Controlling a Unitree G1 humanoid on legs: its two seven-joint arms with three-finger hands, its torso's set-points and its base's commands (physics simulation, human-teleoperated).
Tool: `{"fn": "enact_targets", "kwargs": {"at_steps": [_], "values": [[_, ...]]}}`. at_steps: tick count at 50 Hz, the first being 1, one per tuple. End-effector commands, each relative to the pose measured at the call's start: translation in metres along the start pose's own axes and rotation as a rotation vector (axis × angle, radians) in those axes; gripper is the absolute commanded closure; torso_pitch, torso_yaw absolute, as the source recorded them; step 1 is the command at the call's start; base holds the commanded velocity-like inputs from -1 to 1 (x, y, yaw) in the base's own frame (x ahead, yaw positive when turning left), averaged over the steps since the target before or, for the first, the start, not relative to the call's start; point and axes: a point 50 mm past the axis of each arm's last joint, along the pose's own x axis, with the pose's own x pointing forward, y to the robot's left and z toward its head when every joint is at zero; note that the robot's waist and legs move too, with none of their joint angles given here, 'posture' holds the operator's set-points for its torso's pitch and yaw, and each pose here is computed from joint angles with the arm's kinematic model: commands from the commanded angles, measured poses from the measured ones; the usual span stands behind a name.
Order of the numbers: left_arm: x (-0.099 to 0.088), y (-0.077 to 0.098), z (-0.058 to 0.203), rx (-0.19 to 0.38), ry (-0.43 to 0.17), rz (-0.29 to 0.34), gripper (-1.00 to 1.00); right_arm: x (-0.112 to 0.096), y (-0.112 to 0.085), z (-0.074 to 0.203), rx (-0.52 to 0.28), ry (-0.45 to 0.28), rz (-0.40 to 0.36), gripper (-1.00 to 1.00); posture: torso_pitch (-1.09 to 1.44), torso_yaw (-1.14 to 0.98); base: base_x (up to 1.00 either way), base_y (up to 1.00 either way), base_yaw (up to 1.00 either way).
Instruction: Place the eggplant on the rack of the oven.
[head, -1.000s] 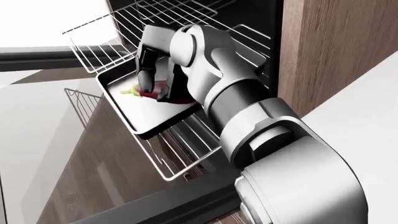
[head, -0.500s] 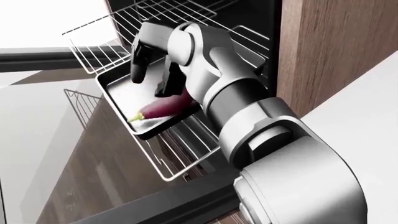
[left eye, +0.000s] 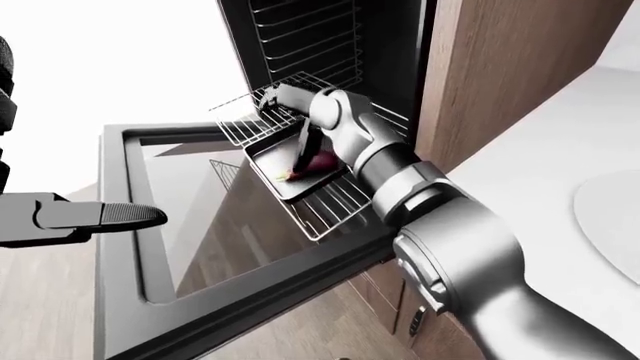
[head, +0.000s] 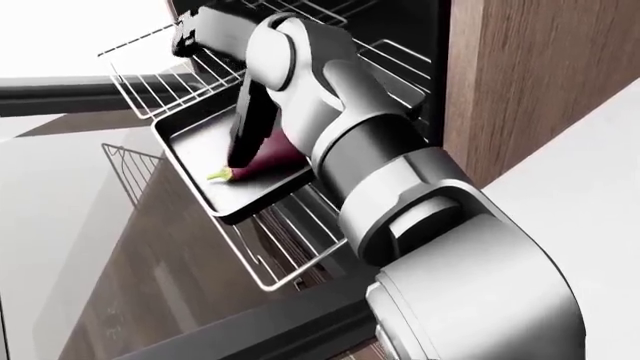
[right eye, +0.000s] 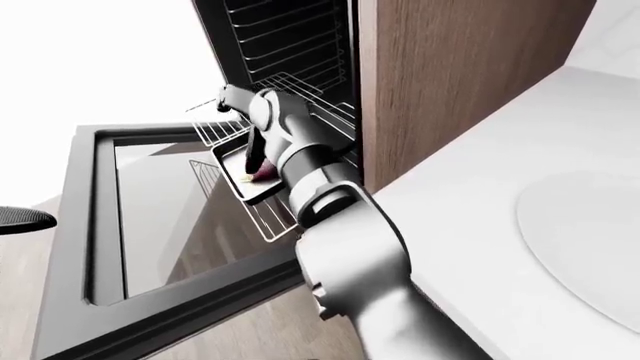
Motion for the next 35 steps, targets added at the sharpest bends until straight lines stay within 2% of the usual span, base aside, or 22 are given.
{"fn": "enact_targets", "kwargs": {"at_steps": [1, 4, 5, 6, 13, 14, 18, 21, 27, 35], "values": [[0.001, 0.006, 0.008, 0.009, -0.046, 0.044, -1.0, -0.006, -0.02, 0.016, -0.03, -0.078, -0.1, -0.93, -0.03, 0.98, 0.0, 0.0, 0.0], [0.001, 0.005, 0.007, 0.008, -0.046, 0.042, -1.0, -0.005, -0.016, 0.016, -0.041, -0.103, -0.105, -1.0, -0.03, 0.98, 0.0, 0.0, 0.0], [0.001, 0.004, 0.007, 0.007, -0.046, 0.04, -1.0, -0.018, -0.047, 0.038, -0.048, -0.119, -0.118, -1.0, -0.03, 0.98, 0.0, 0.0, 0.0], [0.001, 0.004, 0.007, 0.007, -0.046, 0.04, -1.0, -0.024, -0.058, 0.047, -0.047, -0.131, -0.126, -1.0, -0.03, 0.98, 0.0, 0.0, 0.0], [0.002, 0.006, 0.009, 0.006, -0.048, 0.045, -1.0, -0.051, -0.096, 0.076, -0.032, -0.182, -0.208, -1.0, -0.03, 0.98, 0.0, 0.0, 0.0], [0.002, 0.007, 0.01, 0.011, -0.051, 0.045, -1.0, -0.074, -0.114, 0.088, -0.006, -0.208, -0.275, -1.0, -0.03, 0.98, 0.0, 0.0, 0.0], [0.003, 0.007, 0.011, 0.011, -0.051, 0.045, -1.0, -0.099, -0.113, 0.092, 0.014, -0.222, -0.301, -1.0, -0.03, 0.98, 0.0, 0.0, 0.0], [0.003, 0.005, 0.011, 0.01, -0.052, 0.041, -1.0, -0.106, -0.109, 0.094, 0.017, -0.228, -0.3, -1.0, -0.03, 0.98, 0.0, 0.0, 0.0], [0.004, 0.004, 0.012, 0.015, -0.05, 0.038, -1.0, -0.13, -0.105, 0.097, 0.041, -0.246, -0.337, -1.0, -0.03, 0.98, 0.0, 0.0, 0.0], [0.004, 0.004, 0.012, 0.015, -0.049, 0.038, -1.0, -0.15, -0.103, 0.1, 0.075, -0.262, -0.381, -1.0, -0.03, 0.98, 0.0, 0.0, 0.0]]}}
